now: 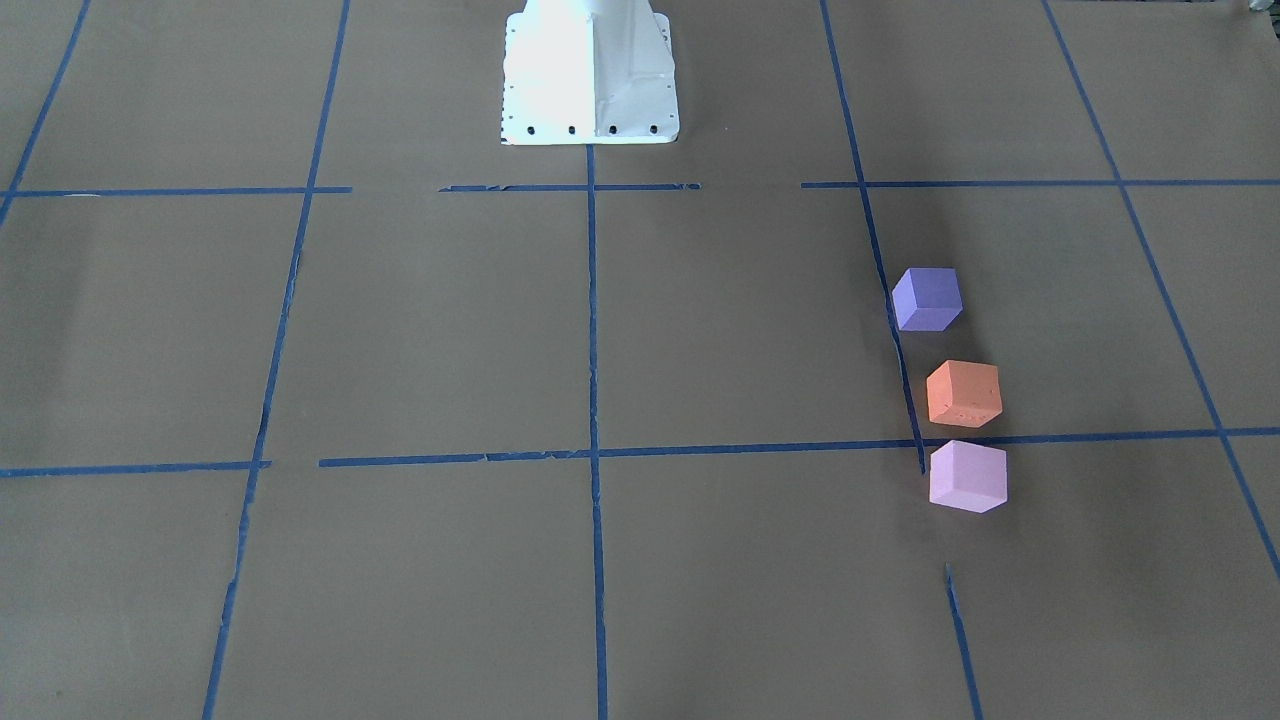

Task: Arrange blocks in a line

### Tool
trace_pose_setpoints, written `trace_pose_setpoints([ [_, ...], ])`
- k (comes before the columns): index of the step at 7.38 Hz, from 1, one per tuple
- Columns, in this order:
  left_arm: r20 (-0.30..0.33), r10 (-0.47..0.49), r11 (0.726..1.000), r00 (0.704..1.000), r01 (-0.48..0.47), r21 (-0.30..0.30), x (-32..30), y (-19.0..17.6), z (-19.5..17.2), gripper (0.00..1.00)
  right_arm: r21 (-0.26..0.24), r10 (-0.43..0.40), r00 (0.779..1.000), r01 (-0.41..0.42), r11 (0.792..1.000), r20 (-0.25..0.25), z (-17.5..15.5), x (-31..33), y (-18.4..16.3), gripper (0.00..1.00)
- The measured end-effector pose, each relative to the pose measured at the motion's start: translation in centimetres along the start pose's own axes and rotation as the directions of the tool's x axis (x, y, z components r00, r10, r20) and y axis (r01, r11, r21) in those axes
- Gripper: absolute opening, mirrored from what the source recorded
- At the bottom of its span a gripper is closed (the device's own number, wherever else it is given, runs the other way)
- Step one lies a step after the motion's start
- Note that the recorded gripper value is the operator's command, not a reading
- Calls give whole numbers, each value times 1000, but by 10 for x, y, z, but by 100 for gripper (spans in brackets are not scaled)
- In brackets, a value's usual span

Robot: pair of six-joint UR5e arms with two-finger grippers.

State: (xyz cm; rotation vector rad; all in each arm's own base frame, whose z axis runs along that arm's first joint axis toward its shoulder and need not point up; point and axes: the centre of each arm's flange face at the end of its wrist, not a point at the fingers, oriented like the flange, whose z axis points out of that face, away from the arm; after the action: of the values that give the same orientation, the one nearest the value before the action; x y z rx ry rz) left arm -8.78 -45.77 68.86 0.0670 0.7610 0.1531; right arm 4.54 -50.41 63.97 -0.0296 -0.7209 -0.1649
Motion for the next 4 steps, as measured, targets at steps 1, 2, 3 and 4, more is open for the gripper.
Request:
trace_pose_setpoints([
  [1, -4, 3, 1000, 1000, -3, 9, -1, 5, 2, 100, 0, 0, 1000, 0, 1000, 0, 0, 0, 0, 100],
  [2, -4, -4, 1000, 1000, 4, 19, 3, 5, -2, 100, 0, 0, 1000, 0, 1000, 0, 0, 0, 0, 100],
  [3, -1, -31, 999, 1000, 31, 37, 11, 2, -11, 100, 0, 0, 1000, 0, 1000, 0, 0, 0, 0, 100],
  [4, 1, -56, 997, 998, 56, 52, 18, -1, -19, 100, 0, -1, 1000, 1, 1000, 0, 0, 0, 0, 100],
])
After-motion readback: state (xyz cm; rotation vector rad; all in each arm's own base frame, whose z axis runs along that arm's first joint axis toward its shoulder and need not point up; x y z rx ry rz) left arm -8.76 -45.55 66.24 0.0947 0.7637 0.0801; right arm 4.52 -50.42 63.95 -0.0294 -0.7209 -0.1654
